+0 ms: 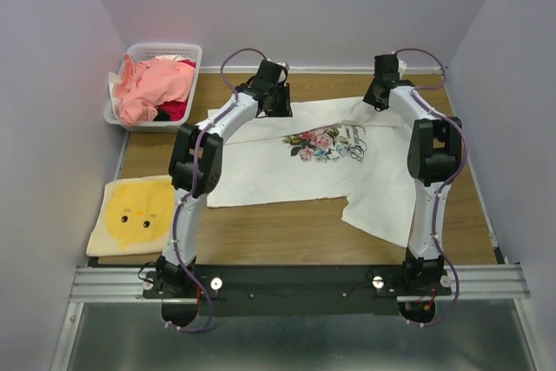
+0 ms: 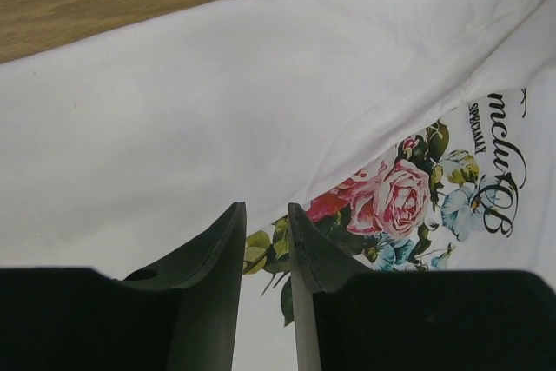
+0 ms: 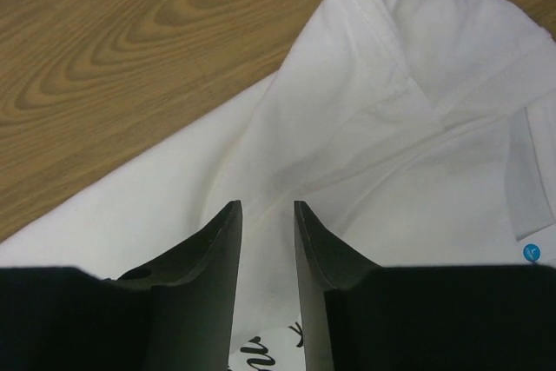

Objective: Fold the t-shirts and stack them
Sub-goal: Fold the tshirt

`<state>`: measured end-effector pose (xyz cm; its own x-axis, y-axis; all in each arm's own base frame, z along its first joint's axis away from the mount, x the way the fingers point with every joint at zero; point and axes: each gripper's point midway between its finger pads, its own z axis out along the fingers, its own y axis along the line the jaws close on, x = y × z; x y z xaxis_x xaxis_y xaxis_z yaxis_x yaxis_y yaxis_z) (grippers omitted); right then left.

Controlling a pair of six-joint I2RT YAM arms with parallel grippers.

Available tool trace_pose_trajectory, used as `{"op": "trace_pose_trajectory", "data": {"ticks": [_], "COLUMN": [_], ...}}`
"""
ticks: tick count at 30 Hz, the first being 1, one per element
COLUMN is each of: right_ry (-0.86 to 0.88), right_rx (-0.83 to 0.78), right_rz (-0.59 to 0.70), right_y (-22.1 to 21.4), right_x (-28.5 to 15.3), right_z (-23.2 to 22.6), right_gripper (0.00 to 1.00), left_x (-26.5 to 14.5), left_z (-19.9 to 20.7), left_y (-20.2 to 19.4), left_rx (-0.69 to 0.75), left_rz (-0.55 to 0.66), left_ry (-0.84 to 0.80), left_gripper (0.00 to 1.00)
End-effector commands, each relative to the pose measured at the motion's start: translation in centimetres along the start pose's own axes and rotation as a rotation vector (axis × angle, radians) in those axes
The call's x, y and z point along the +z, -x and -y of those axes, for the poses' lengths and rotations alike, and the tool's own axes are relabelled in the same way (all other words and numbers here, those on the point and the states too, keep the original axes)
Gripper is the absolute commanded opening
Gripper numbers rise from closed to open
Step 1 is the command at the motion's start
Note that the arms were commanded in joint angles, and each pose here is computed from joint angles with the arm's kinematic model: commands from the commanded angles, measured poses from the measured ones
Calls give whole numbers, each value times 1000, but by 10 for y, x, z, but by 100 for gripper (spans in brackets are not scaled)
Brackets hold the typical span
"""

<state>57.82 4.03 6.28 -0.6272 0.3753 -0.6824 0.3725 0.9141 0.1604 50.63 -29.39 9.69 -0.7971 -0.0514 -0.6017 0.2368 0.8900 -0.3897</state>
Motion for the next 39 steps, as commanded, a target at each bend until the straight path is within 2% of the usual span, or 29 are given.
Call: {"op": "trace_pose_trajectory", "data": {"ticks": [1, 7, 8, 10, 17, 20, 24, 27, 39], "right_ry": [50, 68, 79, 65, 85, 80, 78, 77, 98], "right_rx": [3, 20, 20, 24, 36, 49, 50, 51, 41], "right_rz": [73, 7, -2, -40, -124, -136, -135, -141, -153], "right_y": [33, 8, 5, -12, -43, -47, -47, -48, -53], "right_x": [-35, -51, -56, -54, -47, -41, -33, -27, -7], "right_z": [-12, -4, -4, 2, 3, 3, 1, 0, -8], "right_gripper": [39, 44, 52, 57, 58, 54, 42, 37, 36], "left_x": [1, 2, 3, 4, 7, 7, 7, 7, 10], "left_z": [-1, -2, -2, -3, -7, -7, -9, -12, -19], "left_y": [-6, -5, -6, -6, -7, -6, -8, -9, -10], "left_rx": [20, 25, 27, 26, 25, 27, 32, 33, 35], "left_rz": [-8, -4, -5, -8, -9, -7, -10, -15, -20], "left_ry": [11, 16, 16, 19, 34, 37, 45, 56, 70], "left_gripper": [34, 34, 34, 34, 34, 34, 34, 34, 34]}}
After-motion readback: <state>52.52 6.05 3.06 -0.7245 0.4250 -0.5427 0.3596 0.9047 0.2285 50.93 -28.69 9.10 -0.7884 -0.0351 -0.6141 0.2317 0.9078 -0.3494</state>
